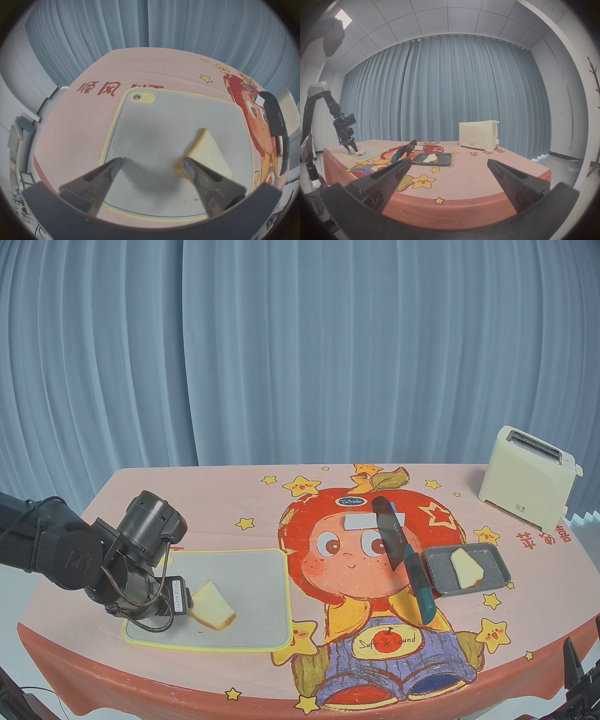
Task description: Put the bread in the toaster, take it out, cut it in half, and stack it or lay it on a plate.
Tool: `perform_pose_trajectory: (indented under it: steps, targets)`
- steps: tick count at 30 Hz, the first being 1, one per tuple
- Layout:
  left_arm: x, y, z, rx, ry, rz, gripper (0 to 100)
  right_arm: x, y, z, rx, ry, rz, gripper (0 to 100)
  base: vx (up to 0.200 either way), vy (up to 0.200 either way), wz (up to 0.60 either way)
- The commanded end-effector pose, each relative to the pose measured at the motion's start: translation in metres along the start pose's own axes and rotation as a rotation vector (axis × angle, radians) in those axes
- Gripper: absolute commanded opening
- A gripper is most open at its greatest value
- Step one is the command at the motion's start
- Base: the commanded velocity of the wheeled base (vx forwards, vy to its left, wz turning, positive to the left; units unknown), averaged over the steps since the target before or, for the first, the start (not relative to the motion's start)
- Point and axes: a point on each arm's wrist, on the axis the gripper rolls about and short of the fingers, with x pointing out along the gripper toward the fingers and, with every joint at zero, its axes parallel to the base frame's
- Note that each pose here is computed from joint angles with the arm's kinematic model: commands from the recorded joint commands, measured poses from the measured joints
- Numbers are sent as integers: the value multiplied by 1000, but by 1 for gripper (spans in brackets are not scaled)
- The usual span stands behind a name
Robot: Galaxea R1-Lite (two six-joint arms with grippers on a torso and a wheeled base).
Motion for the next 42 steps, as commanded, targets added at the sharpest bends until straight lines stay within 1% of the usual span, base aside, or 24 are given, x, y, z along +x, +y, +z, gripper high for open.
perform_pose_trajectory:
  steps: [1,12,15,21,22,25,27,29,30,34,39,42]
  targets:
    - [-4,0,2,-3,-17,-10,0,0,0,-5,0,-1,1,100,0,0,0]
    - [-6,2,0,-2,-17,-10,0,0,0,-5,0,-1,1,100,0,0,0]
    - [-12,3,2,-8,-35,-24,0,0,0,-5,0,-1,1,100,0,0,0]
    - [-46,13,4,-31,-131,-95,0,0,0,-5,0,-1,1,100,0,0,0]
    - [-48,14,5,-32,-138,-99,0,0,0,-5,0,-1,1,100,0,0,0]
    - [-64,20,6,-23,-190,-132,0,0,0,-5,0,-1,1,100,0,0,0]
    - [-75,24,5,-27,-220,-154,0,0,0,-5,0,-1,1,100,0,0,0]
    - [-77,25,5,-30,-225,-160,0,0,0,-5,0,-1,1,100,0,0,0]
    - [-86,30,2,-34,-243,-184,0,0,0,-5,0,-1,1,100,0,0,0]
    - [-89,32,0,-30,-248,-196,0,0,0,-5,0,-1,1,100,0,0,0]
    - [-84,33,-5,-18,-231,-193,0,0,0,-5,0,-1,1,100,0,0,0]
    - [-89,36,-7,-17,-243,-205,0,0,0,-5,0,-1,1,100,0,0,0]
